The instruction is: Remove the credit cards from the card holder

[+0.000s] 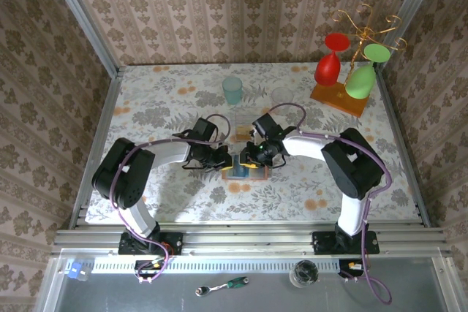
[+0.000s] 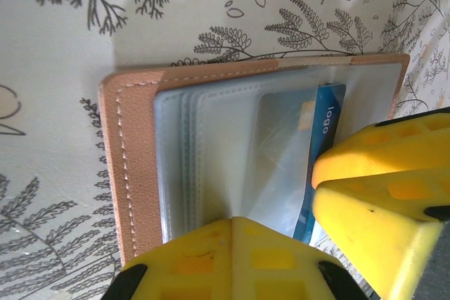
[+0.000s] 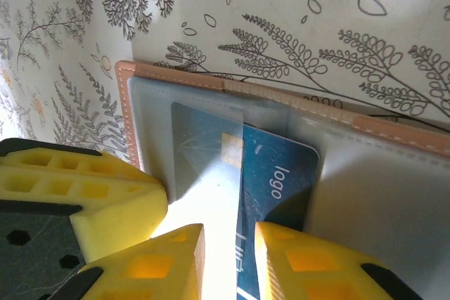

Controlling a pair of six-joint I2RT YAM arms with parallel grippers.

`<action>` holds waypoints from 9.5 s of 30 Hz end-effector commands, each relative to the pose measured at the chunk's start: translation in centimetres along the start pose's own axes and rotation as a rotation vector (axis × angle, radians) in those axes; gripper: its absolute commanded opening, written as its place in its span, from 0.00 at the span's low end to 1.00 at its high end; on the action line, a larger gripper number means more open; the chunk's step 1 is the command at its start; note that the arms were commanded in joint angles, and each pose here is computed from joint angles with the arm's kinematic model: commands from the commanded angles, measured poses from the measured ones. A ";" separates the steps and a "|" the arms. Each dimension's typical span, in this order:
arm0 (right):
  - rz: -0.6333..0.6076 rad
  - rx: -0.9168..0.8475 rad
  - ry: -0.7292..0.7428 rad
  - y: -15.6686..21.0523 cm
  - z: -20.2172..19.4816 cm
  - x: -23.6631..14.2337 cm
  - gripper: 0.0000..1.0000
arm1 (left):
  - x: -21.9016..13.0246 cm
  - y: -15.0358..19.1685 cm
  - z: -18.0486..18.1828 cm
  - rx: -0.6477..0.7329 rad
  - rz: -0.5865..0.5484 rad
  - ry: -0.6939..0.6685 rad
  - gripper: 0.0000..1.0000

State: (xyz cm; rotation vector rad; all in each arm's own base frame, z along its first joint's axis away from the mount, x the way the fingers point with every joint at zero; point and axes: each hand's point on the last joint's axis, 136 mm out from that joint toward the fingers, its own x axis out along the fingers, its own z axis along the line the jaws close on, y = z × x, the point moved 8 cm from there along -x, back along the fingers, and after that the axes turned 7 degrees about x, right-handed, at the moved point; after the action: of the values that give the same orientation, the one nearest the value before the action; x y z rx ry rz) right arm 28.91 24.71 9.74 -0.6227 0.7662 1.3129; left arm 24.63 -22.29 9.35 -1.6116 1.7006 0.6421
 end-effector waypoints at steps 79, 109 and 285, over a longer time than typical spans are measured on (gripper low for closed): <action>-0.029 0.113 -0.092 0.4 -2.8 -1.3 0.13 | 0.6 0.1 0.4 -0.041 0.043 -0.001 0.00; -0.021 -0.400 0.161 0.3 -0.6 -9.2 0.01 | -1.0 -0.9 -1.5 -0.016 -0.018 0.052 0.01; -0.021 -0.055 -0.024 0.3 4.2 -2.0 0.34 | -1.3 0.7 1.3 -0.019 0.014 -0.031 0.00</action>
State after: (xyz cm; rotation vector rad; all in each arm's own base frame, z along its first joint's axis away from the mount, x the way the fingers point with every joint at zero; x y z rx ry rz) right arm 29.35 26.25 14.99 -0.6944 0.6735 1.2985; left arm 24.79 -20.40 9.55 -1.5976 1.6691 0.6781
